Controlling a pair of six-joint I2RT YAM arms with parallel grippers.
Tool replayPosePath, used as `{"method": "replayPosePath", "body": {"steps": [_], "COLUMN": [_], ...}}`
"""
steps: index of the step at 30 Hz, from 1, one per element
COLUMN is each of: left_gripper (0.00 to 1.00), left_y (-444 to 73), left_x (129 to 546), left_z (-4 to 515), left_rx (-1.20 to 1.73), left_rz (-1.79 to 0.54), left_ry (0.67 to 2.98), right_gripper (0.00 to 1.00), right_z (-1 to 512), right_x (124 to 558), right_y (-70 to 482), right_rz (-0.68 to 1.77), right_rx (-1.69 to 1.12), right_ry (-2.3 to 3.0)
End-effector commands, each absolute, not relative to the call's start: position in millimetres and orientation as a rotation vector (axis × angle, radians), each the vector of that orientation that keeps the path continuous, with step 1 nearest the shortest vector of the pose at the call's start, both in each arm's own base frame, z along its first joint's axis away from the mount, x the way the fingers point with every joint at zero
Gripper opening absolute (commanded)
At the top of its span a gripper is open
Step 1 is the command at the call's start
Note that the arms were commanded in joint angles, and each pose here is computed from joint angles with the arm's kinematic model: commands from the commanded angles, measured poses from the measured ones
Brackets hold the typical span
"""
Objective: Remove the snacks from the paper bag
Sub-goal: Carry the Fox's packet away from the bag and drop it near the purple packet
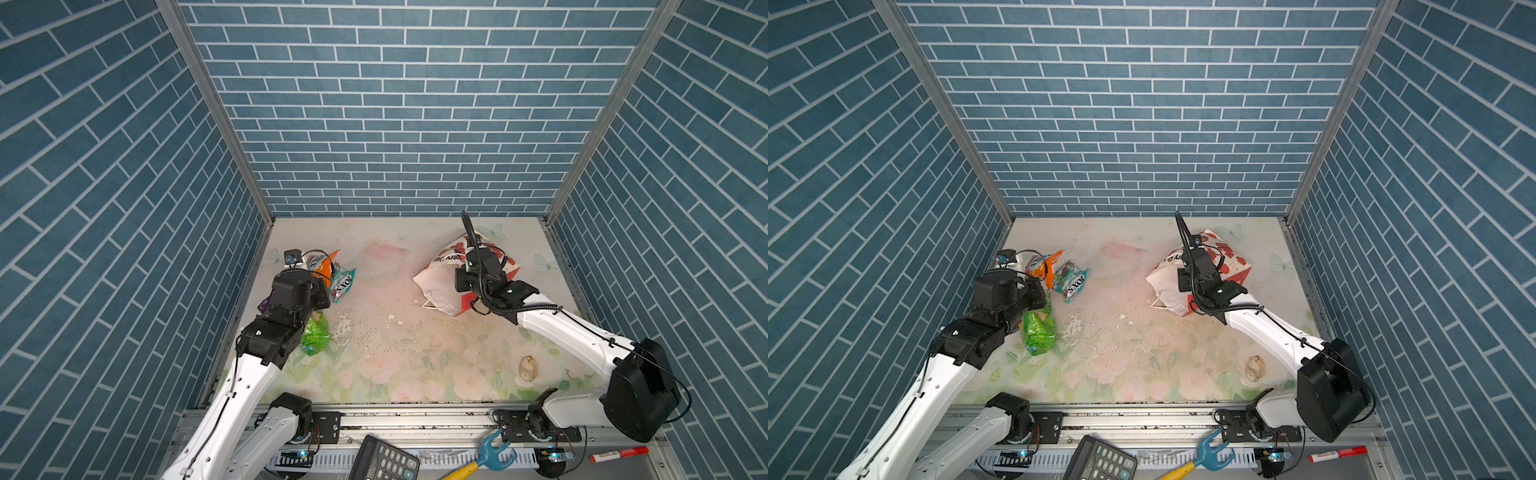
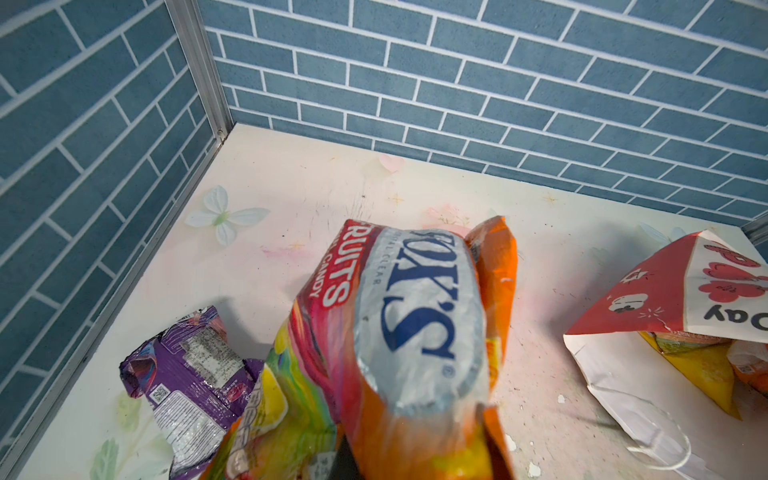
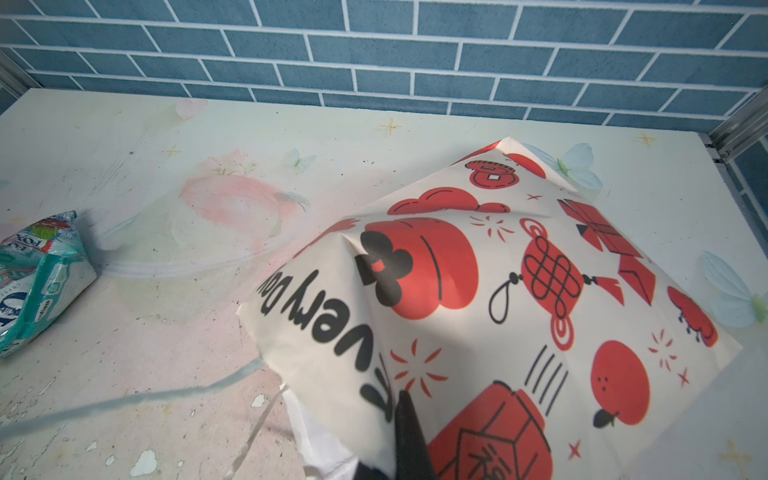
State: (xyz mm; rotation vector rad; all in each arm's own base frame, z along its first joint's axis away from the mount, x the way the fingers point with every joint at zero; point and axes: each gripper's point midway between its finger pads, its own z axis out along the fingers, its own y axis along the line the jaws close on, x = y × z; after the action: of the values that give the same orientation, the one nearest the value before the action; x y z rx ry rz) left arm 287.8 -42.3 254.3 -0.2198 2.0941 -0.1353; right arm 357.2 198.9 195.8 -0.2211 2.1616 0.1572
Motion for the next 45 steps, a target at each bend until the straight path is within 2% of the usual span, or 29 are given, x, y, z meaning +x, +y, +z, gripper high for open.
{"method": "replayPosePath", "body": {"steps": [1,10,19,29,36,45], "left_gripper": [0.00,0.00,0.00,0.00,0.00,0.00], "left_y": [-42,-42,-29,1,3,2], "left_x": [297,323,348,386,408,442], "left_z": [273,297,325,301,293,244], "left_rx": [-0.216,-0.240,-0.211,-0.324,-0.326,-0.348], "left_rz": [-0.151,-0.203,-0.117,-0.132,-0.123,-0.134], "left_ry": [2.066,2.038,2.037,2.111,2.144,2.308], "right_gripper": [0.00,0.00,0.00,0.00,0.00,0.00], "right_z": [190,189,190,192,191,192], "right_x": [357,355,354,353,353,350], "right_y": [191,186,186,183,182,179], "right_rz": [0.109,0.091,0.096,0.089,0.092,0.089], "right_rx": [-0.218,-0.213,-0.213,-0.210,-0.201,-0.198], "right_ry": [2.165,2.161,2.158,2.151,2.149,2.148]}}
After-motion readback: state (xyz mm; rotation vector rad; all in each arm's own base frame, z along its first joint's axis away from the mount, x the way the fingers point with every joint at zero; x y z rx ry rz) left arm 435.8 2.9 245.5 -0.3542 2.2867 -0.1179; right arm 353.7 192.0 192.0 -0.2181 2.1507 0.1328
